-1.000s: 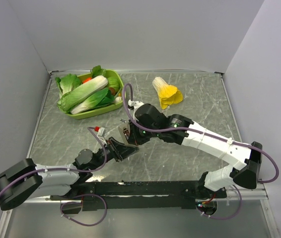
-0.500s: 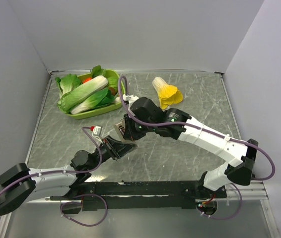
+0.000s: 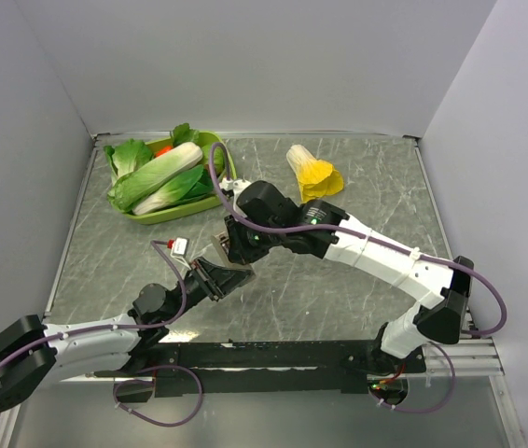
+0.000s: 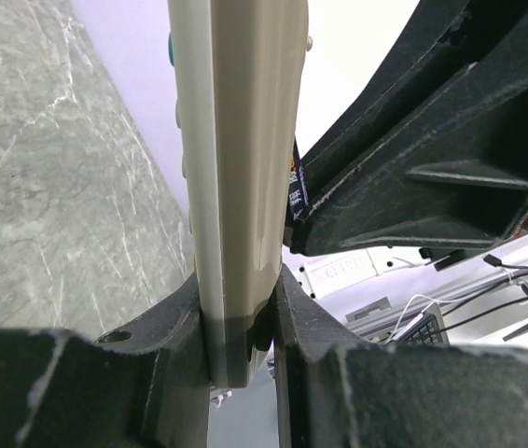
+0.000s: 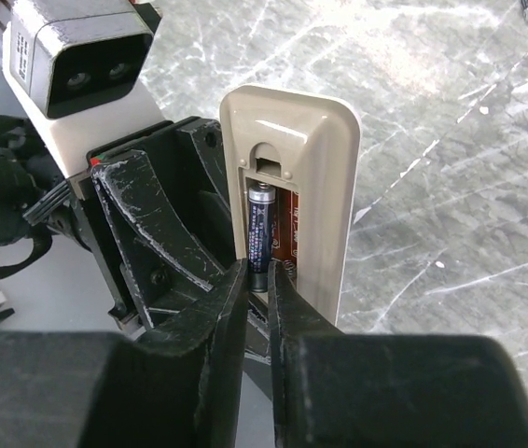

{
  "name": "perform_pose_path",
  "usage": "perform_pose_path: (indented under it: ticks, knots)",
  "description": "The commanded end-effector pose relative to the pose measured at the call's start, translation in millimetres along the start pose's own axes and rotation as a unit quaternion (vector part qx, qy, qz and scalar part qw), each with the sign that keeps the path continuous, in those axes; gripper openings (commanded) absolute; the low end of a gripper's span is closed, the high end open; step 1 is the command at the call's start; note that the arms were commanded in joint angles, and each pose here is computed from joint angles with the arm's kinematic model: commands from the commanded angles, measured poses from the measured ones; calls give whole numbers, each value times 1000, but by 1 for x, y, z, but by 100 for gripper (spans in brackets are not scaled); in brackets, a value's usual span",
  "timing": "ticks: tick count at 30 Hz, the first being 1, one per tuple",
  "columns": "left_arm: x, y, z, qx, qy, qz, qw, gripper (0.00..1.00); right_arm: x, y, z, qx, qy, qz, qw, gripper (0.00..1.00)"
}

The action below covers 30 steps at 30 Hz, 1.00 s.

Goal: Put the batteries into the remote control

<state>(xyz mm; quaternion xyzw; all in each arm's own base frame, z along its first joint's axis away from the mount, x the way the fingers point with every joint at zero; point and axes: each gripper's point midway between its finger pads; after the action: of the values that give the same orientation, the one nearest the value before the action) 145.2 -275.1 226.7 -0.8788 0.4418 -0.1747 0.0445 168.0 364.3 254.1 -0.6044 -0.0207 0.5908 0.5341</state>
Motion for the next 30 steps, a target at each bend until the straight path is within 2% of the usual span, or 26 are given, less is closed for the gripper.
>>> perform_pose_path:
  ticks: [1, 12, 19, 22, 30]
  knots:
    - [2, -7, -47, -12, 81, -10, 997, 1, 3, 6, 3, -10, -3, 29, 1000, 20]
    - [1, -7, -42, -28, 72, -13, 997, 1, -3, 1, -1, -14, 9, 21, 1000, 35]
    - [1, -6, -41, -44, 71, -12, 996, 1, -6, -2, -2, -20, 13, 10, 1000, 36]
    - [1, -5, -40, -57, 70, -9, 996, 1, -11, -7, -3, -26, 16, -2, 1000, 36]
    - [0, -5, -39, -72, 65, -8, 995, 1, -27, -26, 2, -58, 5, -44, 997, 47]
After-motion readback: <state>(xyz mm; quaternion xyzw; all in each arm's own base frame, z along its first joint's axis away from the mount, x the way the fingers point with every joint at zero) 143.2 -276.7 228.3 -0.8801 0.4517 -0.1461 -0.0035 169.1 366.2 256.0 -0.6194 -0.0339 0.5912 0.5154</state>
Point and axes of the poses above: each gripper's point midway between its finger pads, its own x axis out along the fingers, its own z axis along the line the jaws close on, y = z × x, and after that the axes turned 9 degrees about -x, right-handed
